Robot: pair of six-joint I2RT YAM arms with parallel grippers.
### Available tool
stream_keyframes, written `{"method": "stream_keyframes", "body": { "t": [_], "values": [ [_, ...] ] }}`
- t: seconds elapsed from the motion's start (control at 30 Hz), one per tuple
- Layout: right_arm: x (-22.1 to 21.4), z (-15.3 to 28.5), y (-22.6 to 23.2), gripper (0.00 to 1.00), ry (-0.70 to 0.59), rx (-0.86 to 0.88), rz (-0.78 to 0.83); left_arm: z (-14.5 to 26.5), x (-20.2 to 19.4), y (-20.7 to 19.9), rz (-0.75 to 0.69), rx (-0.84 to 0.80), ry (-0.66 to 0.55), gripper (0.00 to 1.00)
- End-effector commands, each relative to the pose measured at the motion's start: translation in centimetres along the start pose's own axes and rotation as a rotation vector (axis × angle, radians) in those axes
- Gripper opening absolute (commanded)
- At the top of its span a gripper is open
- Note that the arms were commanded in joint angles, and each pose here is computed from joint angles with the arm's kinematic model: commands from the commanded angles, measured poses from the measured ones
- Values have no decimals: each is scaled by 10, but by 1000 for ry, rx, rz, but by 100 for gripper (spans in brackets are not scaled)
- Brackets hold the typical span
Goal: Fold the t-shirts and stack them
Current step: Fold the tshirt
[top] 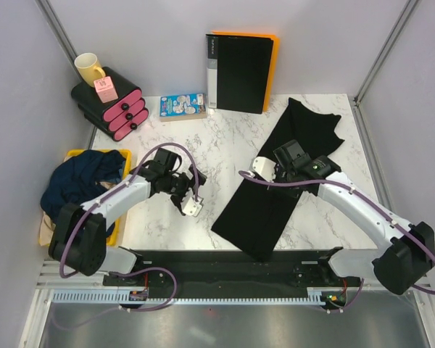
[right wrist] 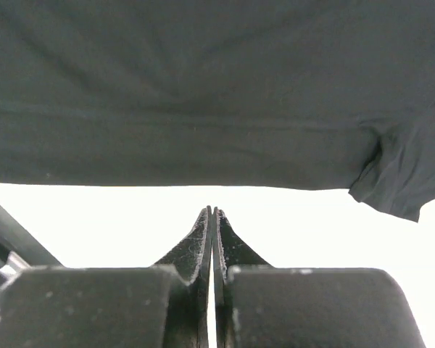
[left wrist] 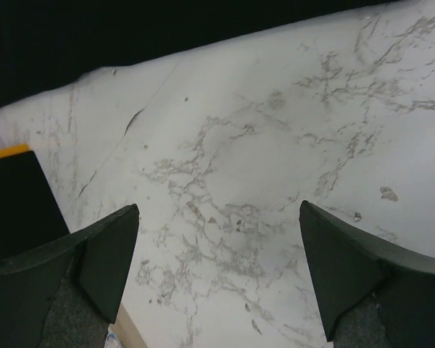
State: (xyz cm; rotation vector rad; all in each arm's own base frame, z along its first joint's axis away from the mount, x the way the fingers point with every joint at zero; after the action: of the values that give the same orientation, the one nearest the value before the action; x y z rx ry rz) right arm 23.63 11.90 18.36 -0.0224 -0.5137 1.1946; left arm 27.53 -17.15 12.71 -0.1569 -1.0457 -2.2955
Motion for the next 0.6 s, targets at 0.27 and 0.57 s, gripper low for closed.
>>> {"method": "stream_keyframes", "body": {
  "t": [0.27, 0.57],
  "values": [
    [-3, -58, -14, 0, -7, -79, 47, -16, 15, 37, -179, 21, -104, 97],
    [15, -105, -21, 0, 12, -9, 16, -1, 22, 40, -180, 52, -76, 97]
  ]
}}
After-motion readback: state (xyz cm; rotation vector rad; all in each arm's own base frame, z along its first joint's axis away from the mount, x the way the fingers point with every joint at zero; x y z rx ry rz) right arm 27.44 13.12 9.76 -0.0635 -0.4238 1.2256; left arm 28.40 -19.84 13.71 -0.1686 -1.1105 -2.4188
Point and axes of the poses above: each gripper's point midway between its finger pads, its own z axis back along the fingers, its own y axis along the line the jaws close on, x = y × z, the point moved 4 cm from there along z, back along the fingers, and after that the axes turned 2 degrees about -z, right-handed, at the moved point
